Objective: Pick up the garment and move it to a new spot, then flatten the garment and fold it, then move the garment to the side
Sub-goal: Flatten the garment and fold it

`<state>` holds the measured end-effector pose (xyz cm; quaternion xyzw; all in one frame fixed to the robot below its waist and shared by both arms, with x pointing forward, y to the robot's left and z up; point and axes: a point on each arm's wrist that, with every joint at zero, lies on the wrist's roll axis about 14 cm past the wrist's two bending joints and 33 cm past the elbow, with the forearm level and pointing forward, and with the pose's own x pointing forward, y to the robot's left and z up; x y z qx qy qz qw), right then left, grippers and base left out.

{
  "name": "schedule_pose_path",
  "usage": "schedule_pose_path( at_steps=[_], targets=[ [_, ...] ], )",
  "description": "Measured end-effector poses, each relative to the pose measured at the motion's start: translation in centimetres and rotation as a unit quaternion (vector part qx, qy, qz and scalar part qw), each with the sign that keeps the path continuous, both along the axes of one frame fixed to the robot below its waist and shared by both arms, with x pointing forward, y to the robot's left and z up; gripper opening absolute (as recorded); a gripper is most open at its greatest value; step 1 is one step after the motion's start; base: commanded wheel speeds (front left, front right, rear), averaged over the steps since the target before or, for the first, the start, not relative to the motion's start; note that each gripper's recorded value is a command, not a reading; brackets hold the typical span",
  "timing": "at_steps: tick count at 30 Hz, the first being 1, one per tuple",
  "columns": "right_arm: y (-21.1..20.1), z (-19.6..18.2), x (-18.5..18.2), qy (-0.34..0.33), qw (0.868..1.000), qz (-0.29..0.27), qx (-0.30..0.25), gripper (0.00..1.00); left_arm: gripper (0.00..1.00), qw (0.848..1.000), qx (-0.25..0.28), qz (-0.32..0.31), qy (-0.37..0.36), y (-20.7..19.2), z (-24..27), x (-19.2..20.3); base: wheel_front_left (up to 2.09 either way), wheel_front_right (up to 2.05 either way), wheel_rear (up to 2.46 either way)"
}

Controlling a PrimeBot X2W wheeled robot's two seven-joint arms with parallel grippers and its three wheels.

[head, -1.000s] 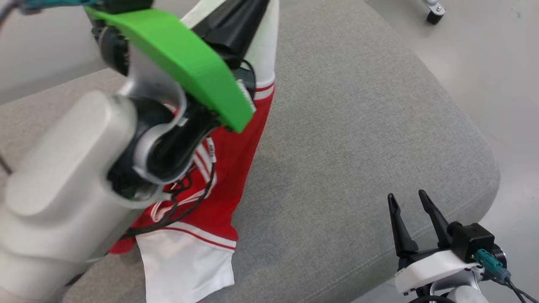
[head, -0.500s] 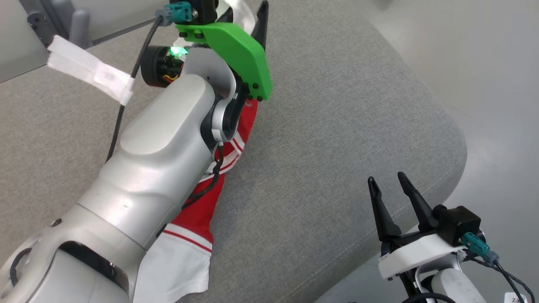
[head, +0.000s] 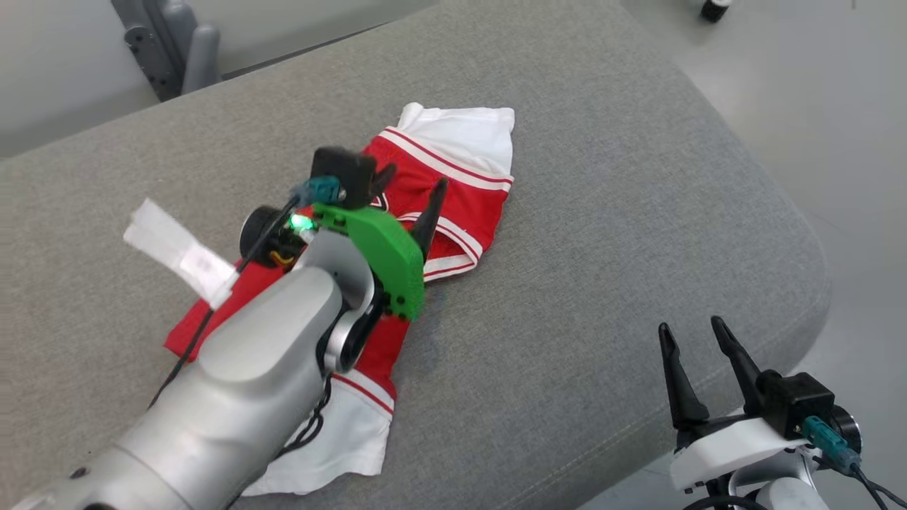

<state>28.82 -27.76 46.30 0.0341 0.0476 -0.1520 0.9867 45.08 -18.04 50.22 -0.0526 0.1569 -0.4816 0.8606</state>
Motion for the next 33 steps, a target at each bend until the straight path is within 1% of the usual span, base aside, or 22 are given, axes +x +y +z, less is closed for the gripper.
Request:
schedule_pose_path(
  at_steps=[3,8,10,13,17,20,21,23,25,26,27,30,33],
  targets=[
    [0.3,0.5,0.6,-0.008,1.0,0.011,-0.008,1.0,1.0,0.999,-0.001,0.038,0.023,3.5,-1.9,-0.8,0.0,0.0,0.0],
    [1.5,0.4,1.5,-0.009,0.999,0.036,-0.013,1.0,1.0,0.992,0.028,0.11,0.054,10.6,-5.4,-2.5,0.0,0.0,0.0],
    [2.1,0.4,2.0,-0.01,0.999,0.049,-0.016,1.0,1.0,0.988,0.034,0.136,0.063,12.8,-5.9,-3.0,0.0,0.0,0.0],
    [3.4,0.4,3.1,-0.01,0.997,0.075,-0.021,1.0,1.0,0.979,0.035,0.177,0.099,16.1,-6.8,-4.6,0.0,0.0,0.0],
    [4.6,0.4,4.1,-0.013,0.995,0.098,-0.021,1.0,1.0,0.968,0.045,0.218,0.12,18.8,-7.8,-5.5,0.0,0.0,0.0],
    [5.3,0.4,4.6,-0.015,0.994,0.11,-0.022,1.0,1.0,0.96,0.043,0.236,0.141,19.8,-8.4,-6.1,0.0,0.0,0.0],
    [5.5,0.4,4.7,-0.015,0.993,0.113,-0.022,1.0,1.0,0.959,0.04,0.24,0.144,20.0,-8.5,-6.1,0.0,0.0,0.0],
    [5.7,0.4,4.9,-0.015,0.993,0.117,-0.022,1.0,1.0,0.955,0.017,0.243,0.168,19.6,-8.4,-6.4,0.0,0.0,0.0],
    [5.8,0.4,4.9,-0.014,0.992,0.119,-0.023,1.0,1.0,0.956,0.007,0.227,0.187,18.8,-8.5,-7.2,0.0,0.0,0.0],
    [5.8,0.4,4.9,-0.014,0.992,0.119,-0.023,1.0,0.46,0.956,0.007,0.227,0.187,18.8,-8.5,-7.2,0.0,0.0,0.0],
    [5.8,0.4,4.9,-0.014,0.993,0.119,-0.023,1.0,0.0,0.957,0.0,0.22,0.19,18.4,-8.3,-7.3,0.0,0.0,0.0],
    [5.5,0.4,4.7,-0.013,0.993,0.115,-0.023,1.0,0.0,0.962,-0.017,0.18,0.203,16.8,-7.5,-8.2,0.0,0.0,0.0],
    [5.3,0.4,4.4,-0.013,0.994,0.11,-0.023,1.0,0.0,0.971,-0.04,0.134,0.192,14.6,-5.3,-8.6,0.0,0.0,0.0]
  ],
)
